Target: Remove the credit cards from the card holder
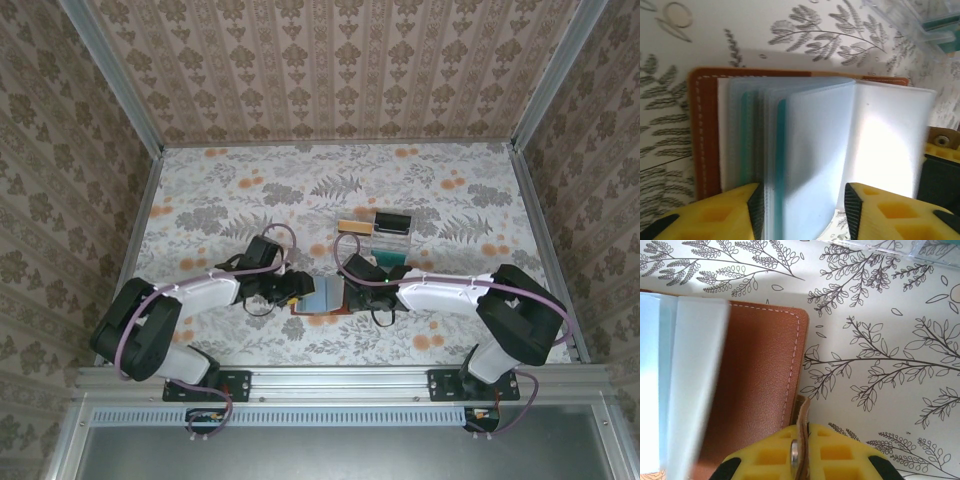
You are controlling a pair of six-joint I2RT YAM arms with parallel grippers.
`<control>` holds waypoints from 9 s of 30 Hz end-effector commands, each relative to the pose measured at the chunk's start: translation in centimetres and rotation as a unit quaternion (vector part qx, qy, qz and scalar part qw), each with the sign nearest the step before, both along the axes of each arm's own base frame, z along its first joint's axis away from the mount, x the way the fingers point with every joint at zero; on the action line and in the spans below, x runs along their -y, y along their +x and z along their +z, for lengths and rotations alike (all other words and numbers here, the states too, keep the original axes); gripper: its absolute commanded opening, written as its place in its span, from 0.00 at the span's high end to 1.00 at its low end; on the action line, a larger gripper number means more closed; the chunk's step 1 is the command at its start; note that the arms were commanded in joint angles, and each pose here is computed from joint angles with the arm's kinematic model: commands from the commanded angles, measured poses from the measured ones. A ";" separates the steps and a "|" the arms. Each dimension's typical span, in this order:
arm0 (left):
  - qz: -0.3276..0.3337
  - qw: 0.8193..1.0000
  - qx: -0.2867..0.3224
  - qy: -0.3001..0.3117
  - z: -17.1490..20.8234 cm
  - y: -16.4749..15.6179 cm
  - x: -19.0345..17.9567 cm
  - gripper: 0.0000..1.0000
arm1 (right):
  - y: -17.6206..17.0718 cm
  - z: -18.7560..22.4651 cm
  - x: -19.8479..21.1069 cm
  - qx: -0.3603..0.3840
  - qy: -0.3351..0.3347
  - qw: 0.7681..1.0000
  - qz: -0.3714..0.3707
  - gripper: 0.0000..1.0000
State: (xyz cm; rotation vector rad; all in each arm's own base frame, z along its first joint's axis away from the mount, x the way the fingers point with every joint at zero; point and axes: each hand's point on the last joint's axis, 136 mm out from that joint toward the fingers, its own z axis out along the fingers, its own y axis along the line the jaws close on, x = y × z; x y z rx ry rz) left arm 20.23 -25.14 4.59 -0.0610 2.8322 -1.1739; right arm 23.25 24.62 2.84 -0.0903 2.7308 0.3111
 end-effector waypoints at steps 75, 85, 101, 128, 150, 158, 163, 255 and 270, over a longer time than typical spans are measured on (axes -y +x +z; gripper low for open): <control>-0.029 0.996 0.028 0.075 -0.5 -0.3 -0.9 0.48 | 0.1 0.0 0.2 -0.005 0.045 0.999 -0.027 0.99; -0.037 0.998 0.020 0.054 -0.9 -0.5 -0.1 0.48 | 0.0 0.1 0.2 -0.005 0.046 0.999 -0.028 0.99; -0.066 0.997 0.029 0.003 0.0 -0.6 2.1 0.15 | 0.0 0.0 0.3 -0.005 0.046 0.998 -0.031 0.98; -0.038 0.994 0.058 0.083 1.4 0.3 -2.2 0.35 | 1.5 8.1 -1.3 0.052 0.121 0.991 -0.020 0.66; -0.054 0.994 0.020 0.092 -1.8 -0.5 -1.6 0.76 | 1.1 2.6 -7.3 -0.040 0.177 0.983 -0.021 0.79; -0.055 0.993 0.013 0.102 -2.4 -0.9 -1.8 0.80 | 1.2 0.6 -6.8 -0.064 0.184 0.980 -0.038 0.79; -0.055 0.993 0.008 0.108 -2.7 -1.2 -1.9 0.84 | 1.2 -0.4 -7.0 -0.075 0.194 0.977 -0.044 0.80; -0.006 0.992 0.120 0.031 9.0 5.3 -3.1 0.00 | 2.5 17.1 4.4 0.149 -0.063 0.942 0.293 1.00; 0.010 0.989 0.146 0.021 10.6 6.5 -4.3 0.00 | 5.3 11.3 6.8 0.148 -0.279 0.813 0.489 1.00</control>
